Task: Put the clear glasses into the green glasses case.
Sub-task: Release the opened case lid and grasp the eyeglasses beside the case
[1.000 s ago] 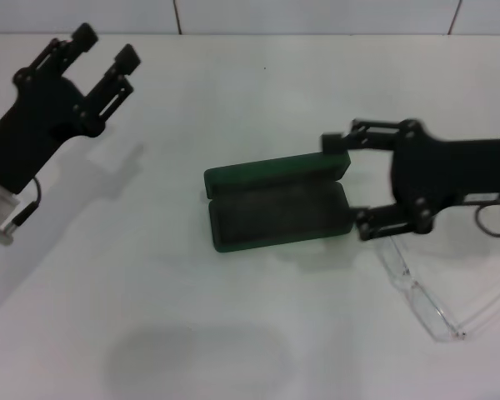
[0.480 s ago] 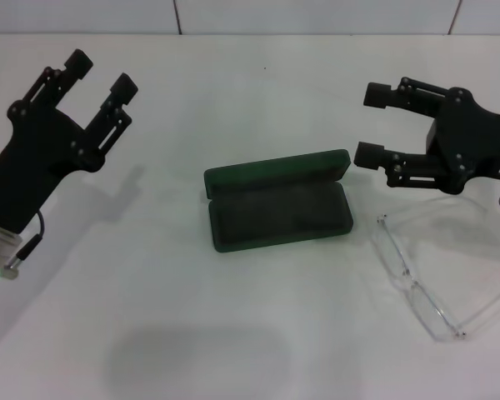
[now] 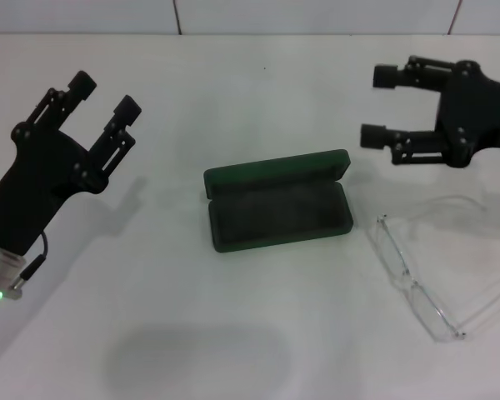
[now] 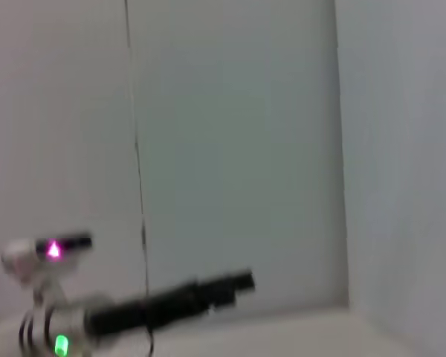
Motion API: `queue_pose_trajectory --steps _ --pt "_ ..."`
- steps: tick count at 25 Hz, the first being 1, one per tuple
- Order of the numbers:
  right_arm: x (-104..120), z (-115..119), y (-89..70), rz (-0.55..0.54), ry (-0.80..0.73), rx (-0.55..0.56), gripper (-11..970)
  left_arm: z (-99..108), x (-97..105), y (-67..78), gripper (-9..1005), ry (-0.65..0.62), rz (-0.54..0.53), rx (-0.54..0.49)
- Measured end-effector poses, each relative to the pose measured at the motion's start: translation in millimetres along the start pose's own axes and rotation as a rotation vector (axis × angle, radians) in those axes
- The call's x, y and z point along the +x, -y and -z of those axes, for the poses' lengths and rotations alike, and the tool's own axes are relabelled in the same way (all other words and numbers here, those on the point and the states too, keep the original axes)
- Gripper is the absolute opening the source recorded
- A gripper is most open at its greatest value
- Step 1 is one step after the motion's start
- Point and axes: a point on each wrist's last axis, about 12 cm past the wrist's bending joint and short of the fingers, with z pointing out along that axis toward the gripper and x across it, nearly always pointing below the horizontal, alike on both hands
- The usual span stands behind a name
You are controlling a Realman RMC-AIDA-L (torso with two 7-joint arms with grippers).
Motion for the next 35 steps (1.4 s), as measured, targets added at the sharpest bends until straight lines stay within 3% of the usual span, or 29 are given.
queue_pose_trajectory --steps 2,13,17,21,35 --pt "-18.6 -11.0 0.6 -0.01 -0.156 -0.012 840 2.2 1.6 0.7 667 -0.007 0.007 -0.008" --pt "-45.5 -40.8 13.7 -0.186 -0.63 0.051 819 9.8 2.3 4.4 667 0.001 0.016 -0.022" --pt "-51.6 -50.8 10.8 -0.188 -0.777 0.076 808 12.2 0.7 1.7 667 0.014 0.013 -0.05" --pt "-65.4 -68.2 -4.0 -0.171 -0.998 0.101 797 11.2 -0.1 0.5 667 0.018 0.01 -0.051" --pt "-55.6 -88.6 -21.9 -0.15 -1.25 0.215 759 13.4 -0.6 -0.8 667 0.015 0.007 -0.057"
